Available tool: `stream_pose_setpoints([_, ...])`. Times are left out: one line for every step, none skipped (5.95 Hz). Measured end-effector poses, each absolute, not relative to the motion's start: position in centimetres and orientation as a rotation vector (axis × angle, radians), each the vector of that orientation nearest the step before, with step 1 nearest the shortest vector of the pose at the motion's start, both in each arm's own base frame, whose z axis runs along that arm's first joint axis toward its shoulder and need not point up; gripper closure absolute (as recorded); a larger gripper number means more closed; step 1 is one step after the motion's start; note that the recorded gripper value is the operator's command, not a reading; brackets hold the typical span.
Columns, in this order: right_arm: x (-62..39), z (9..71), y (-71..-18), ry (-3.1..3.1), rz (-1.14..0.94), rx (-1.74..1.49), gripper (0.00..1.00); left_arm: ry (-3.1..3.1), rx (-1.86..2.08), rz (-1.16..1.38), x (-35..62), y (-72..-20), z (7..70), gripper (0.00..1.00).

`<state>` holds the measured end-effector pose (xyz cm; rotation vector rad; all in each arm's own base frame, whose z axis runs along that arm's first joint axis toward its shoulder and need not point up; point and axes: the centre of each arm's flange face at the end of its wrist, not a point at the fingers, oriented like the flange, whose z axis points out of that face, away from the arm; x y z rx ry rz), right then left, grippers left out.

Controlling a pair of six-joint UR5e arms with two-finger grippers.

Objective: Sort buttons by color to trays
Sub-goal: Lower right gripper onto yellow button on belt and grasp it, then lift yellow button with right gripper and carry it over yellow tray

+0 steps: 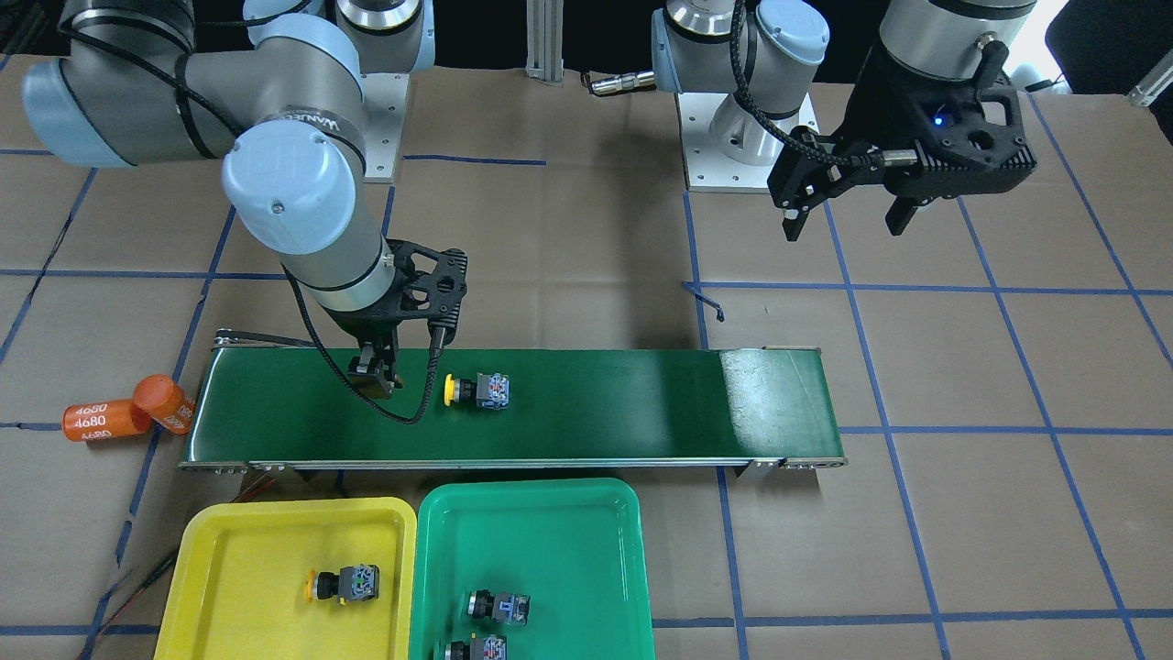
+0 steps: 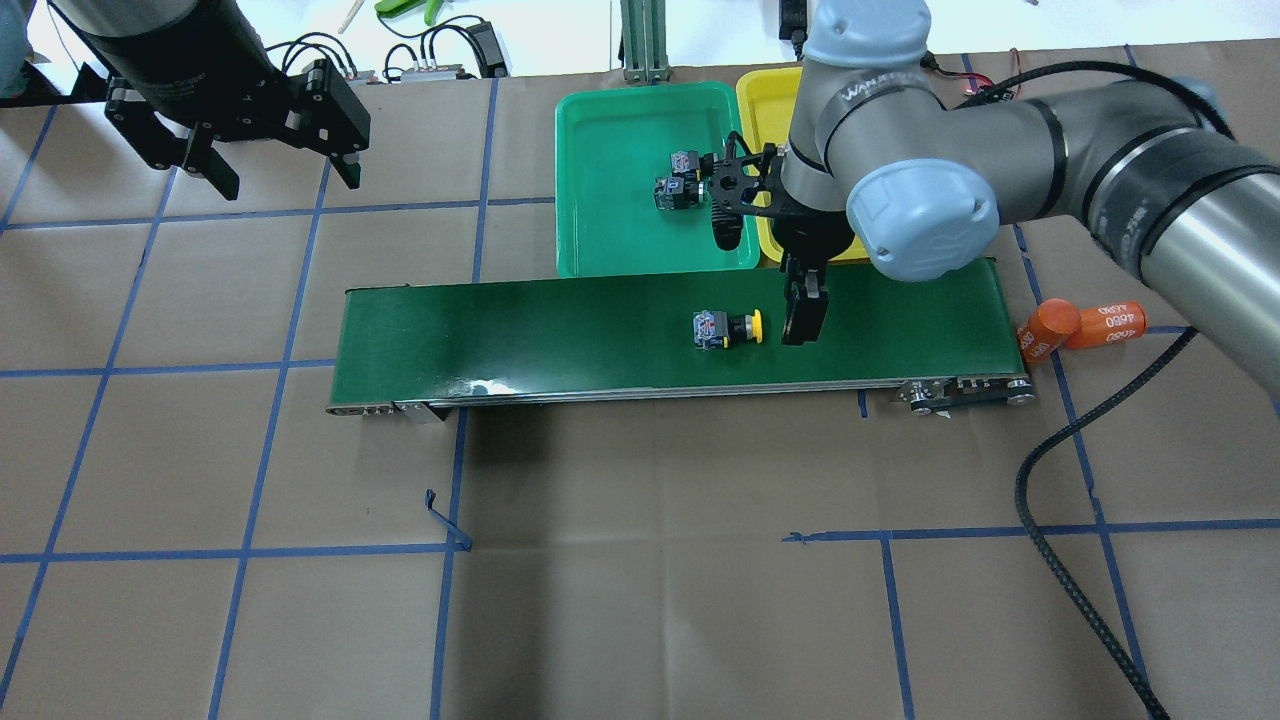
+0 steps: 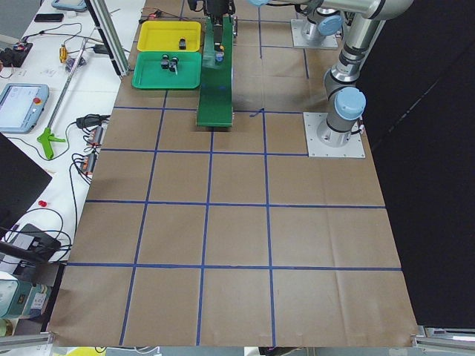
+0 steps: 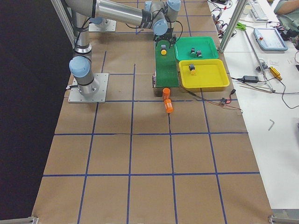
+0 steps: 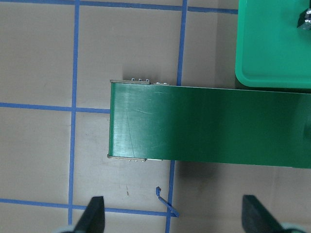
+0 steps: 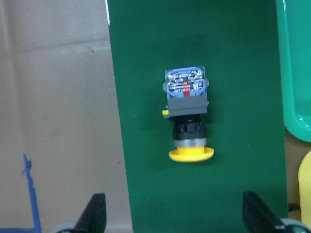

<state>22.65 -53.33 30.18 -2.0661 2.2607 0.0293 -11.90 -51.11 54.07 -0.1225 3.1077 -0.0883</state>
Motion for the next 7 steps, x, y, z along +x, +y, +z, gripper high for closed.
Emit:
stream_pose_setpoints([22.6, 28.2, -52.8, 2.275, -0.063, -2.113, 0.0, 3.108, -0.125, -0.087, -11.9, -51.1, 54.0, 0.02])
stream_pose_setpoints([22.4, 27.4, -52.6, 2.268, -0.123, -2.164, 0.0, 3.108, -0.126, -0.087, -11.9, -51.1, 54.0, 0.02])
stream_pose_setpoints([22.0, 27.0, -52.7, 2.233, -0.141, -2.219, 0.0, 3.108, -0.125, -0.087, -11.9, -51.1, 54.0, 0.02])
stream_pose_setpoints([21.5, 26.8, -52.8, 2.2, -0.137, -2.259, 0.0, 3.108, -0.123, -0.086, -11.9, -51.1, 54.0, 0.02])
stream_pose_setpoints([20.3, 26.4, -52.9, 2.201, -0.117, -2.254, 0.06, 3.109, -0.122, -0.086, -12.0, -51.1, 54.0, 0.02])
stream_pose_setpoints([18.2, 26.0, -53.2, 2.227, -0.096, -2.218, 0.2, 3.109, -0.12, -0.085, -12.0, -51.1, 54.0, 0.02])
stream_pose_setpoints([16.1, 25.6, -53.4, 2.245, -0.075, -2.197, 0.39, 3.11, -0.116, -0.084, -12.0, -51.1, 53.9, 0.02])
